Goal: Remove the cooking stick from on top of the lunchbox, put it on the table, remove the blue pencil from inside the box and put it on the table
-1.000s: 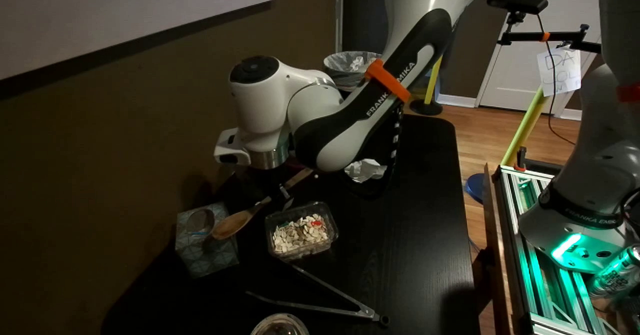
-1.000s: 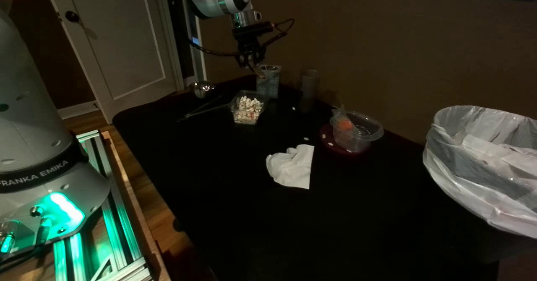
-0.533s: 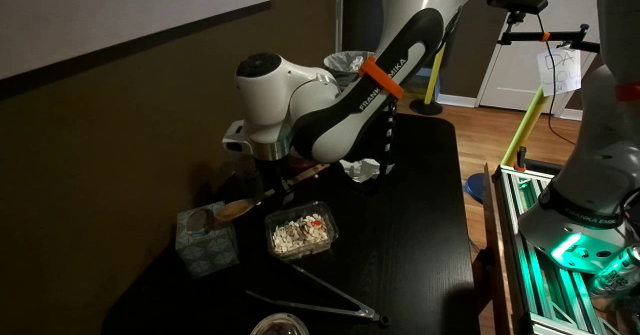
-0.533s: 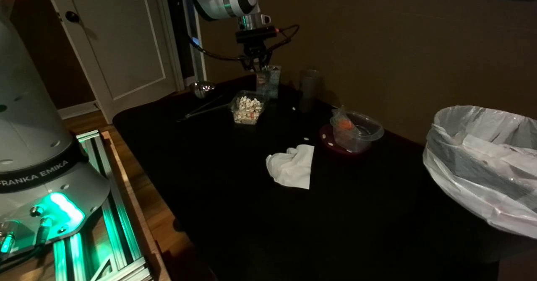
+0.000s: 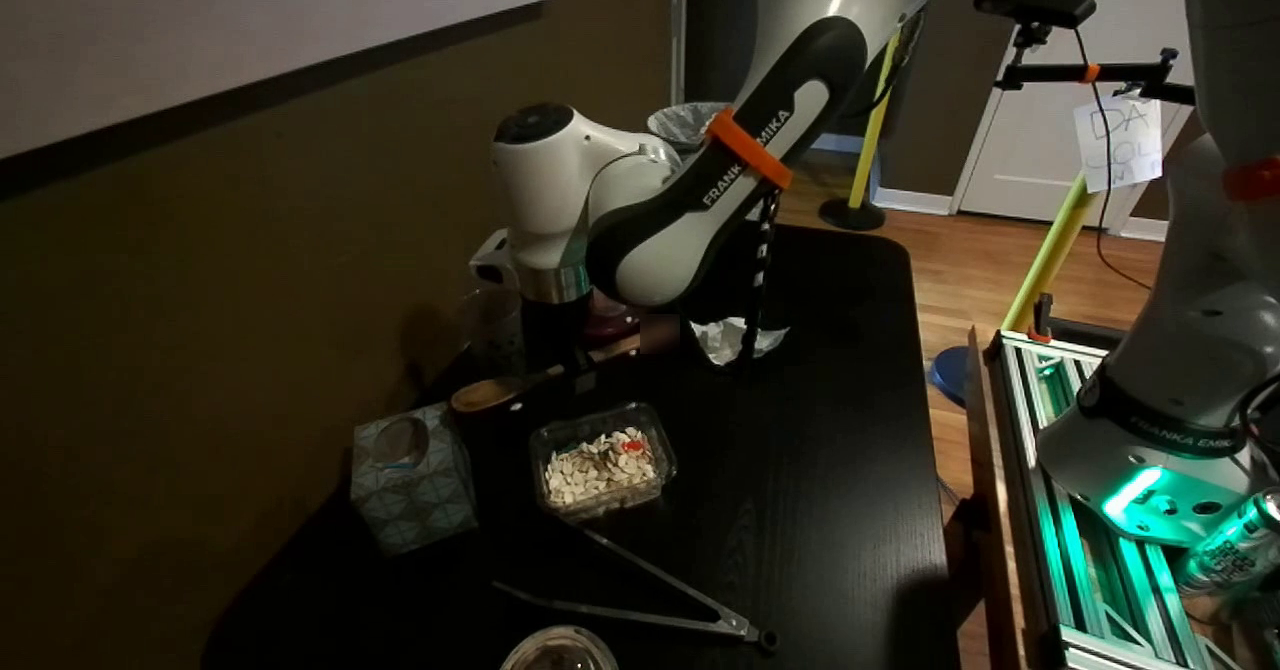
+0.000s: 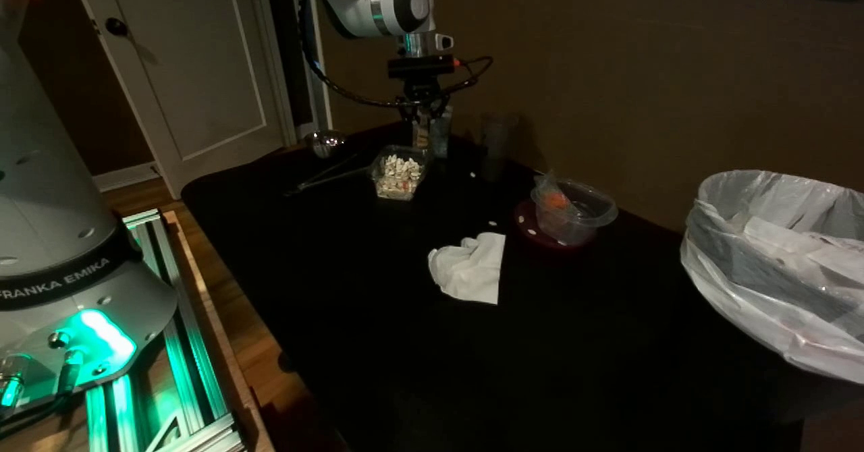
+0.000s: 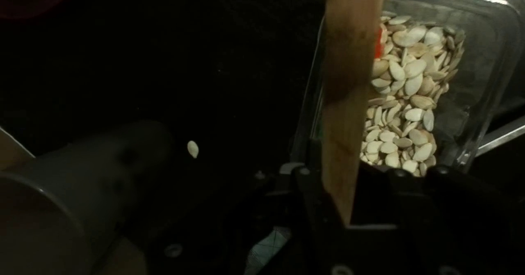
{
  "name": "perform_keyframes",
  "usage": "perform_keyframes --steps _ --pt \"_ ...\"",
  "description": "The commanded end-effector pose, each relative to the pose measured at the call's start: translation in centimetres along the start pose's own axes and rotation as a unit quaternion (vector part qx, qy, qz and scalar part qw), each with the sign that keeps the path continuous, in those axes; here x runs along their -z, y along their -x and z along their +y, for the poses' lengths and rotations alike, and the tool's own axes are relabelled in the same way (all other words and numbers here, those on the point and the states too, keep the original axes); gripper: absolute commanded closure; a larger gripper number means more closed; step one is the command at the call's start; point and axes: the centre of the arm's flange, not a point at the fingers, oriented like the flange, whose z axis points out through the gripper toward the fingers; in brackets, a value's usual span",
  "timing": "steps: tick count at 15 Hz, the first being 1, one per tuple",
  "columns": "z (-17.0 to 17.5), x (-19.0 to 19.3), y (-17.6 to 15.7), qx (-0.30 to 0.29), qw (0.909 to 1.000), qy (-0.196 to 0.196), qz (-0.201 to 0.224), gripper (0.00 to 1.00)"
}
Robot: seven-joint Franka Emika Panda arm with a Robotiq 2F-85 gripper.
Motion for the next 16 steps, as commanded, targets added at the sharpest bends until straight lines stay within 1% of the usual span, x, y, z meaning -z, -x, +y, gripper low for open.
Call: perform_keyframes --steps 1,2,3,4,6,8,9,10,11,12,16 --pt "2.2 -1.7 2.0 -0.034 0.9993 -0.001 -0.016 0.98" --pt "2.7 -2.2 2.8 -0.032 0.9993 0.002 -0.02 0.98" --pt "3.0 -3.3 3.8 -0.021 0.9996 -0.002 -0.017 0.98" --pt "3.3 -4.0 4.6 -0.023 0.9995 -0.005 -0.023 0.98" --pt "3.5 -6.2 6.5 -0.016 0.999 -0.021 -0.037 0.98" --pt "3.7 -8.5 8.5 -0.052 0.9956 -0.04 -0.067 0.98" --pt "3.6 -9.7 9.4 -0.077 0.9922 -0.06 -0.078 0.98" --pt "3.6 -10.7 10.2 -0.093 0.9893 -0.067 -0.09 0.98" --pt "3.6 -11.9 11.0 -0.119 0.9844 -0.072 -0.108 0.98" --pt "3.7 -12.7 11.7 -0.142 0.9798 -0.079 -0.117 0.98" --pt "4.3 -14.7 13.4 -0.248 0.9569 -0.096 -0.117 0.98"
